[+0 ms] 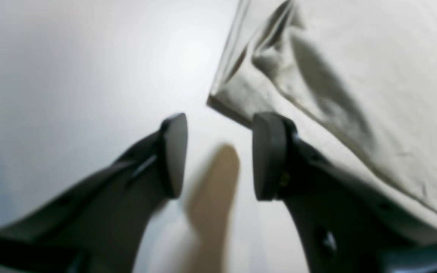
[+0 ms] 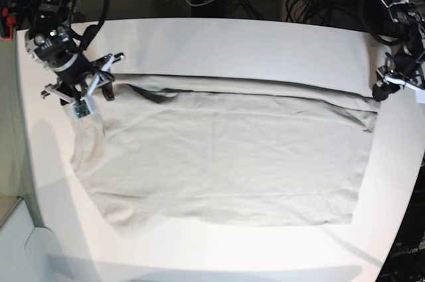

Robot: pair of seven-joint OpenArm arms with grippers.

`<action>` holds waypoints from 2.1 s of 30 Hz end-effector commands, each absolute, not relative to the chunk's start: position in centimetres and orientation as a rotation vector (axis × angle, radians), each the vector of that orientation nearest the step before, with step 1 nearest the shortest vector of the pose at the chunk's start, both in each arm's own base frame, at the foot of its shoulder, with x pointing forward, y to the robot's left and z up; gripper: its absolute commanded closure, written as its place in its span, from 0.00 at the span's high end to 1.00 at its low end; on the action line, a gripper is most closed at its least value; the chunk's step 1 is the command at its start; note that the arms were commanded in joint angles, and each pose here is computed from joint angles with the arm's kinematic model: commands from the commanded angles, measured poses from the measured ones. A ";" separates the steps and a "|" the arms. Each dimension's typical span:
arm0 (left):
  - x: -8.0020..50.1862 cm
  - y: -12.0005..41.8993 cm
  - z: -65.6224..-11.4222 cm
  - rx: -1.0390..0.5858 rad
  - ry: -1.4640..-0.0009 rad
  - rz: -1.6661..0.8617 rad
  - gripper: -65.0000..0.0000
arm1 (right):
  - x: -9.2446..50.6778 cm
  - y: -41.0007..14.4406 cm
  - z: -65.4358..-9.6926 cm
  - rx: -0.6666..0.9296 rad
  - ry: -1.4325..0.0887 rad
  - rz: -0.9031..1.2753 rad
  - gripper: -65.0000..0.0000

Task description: Layout the t-shirt on the table in an organized manner, then fold the t-shirt properly

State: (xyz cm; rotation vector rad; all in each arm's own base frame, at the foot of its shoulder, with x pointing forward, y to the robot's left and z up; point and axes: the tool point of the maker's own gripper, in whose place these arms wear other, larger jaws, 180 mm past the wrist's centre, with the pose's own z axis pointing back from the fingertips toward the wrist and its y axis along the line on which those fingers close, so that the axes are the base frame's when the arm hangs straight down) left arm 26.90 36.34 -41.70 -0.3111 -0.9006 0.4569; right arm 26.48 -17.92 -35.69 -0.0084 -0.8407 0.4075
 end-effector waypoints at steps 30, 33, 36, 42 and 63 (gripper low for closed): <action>30.2 35.9 -40.3 -0.267 -0.942 0.393 0.34 | 27.1 -18.0 -34.6 -0.017 -0.879 0.426 0.44; 30.2 35.9 -40.4 -0.267 -0.940 0.391 0.13 | 27.1 -18.0 -34.6 -0.017 -0.877 0.426 0.44; 30.1 35.9 -40.5 -0.260 -0.933 0.387 0.00 | 27.1 -18.0 -34.6 -0.018 -0.877 0.426 0.44; 29.7 36.1 -40.9 -0.225 -0.897 0.360 0.00 | 26.6 -17.7 -35.0 -0.008 -0.862 0.428 0.44; 29.4 36.6 -40.8 -0.215 -0.893 0.358 0.00 | 26.6 -24.1 -38.1 -0.052 -0.788 0.231 0.61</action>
